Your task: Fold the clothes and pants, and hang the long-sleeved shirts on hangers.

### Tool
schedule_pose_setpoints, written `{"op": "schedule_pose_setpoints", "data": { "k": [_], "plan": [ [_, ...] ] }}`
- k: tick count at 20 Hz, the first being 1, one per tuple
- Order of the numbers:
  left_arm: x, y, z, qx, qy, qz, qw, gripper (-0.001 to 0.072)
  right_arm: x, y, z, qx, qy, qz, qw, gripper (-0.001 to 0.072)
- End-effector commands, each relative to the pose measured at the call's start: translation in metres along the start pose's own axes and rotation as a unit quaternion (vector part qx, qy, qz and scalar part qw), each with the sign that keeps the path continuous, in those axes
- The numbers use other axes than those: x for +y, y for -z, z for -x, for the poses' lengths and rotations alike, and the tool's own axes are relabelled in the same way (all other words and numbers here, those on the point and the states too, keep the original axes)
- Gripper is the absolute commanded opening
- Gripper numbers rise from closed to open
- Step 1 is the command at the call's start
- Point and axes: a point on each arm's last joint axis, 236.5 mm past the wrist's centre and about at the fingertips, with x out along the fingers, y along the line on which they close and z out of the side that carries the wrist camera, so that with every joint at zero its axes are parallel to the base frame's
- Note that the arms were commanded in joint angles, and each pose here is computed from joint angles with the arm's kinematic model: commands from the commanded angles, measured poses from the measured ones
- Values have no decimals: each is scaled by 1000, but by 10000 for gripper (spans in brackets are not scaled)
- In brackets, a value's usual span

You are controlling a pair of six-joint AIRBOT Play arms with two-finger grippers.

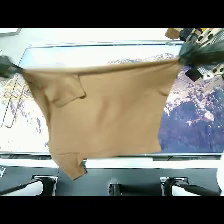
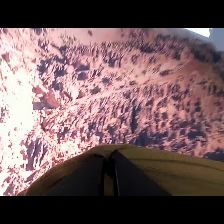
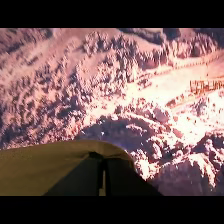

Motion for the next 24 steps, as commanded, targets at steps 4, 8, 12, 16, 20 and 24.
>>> {"op": "schedule_pose_setpoints", "data": {
  "k": [4, 8, 12, 16, 20, 24],
  "plan": [
    [56, 59, -223, 72, -17, -23, 997, 19, -56, 50, -185, 112, 27, -14, 993, 28],
    [61, 78, -243, 110, -13, -23, 994, 19, -71, 58, -214, 115, 41, -14, 992, 28],
    [59, 104, -214, 189, -2, -20, 982, 19, -81, 91, -201, 188, 64, -7, 980, 28],
    [60, 119, -180, 246, 0, 7, 969, 19, -87, 131, -179, 281, 82, -7, 956, 28],
    [65, 149, -161, 319, -2, 25, 947, 19, -90, 154, -162, 338, 90, -9, 937, 28],
    [75, 164, -151, 354, -25, 11, 935, 19, -90, 157, -160, 345, 93, -17, 934, 29]
  ]
}}
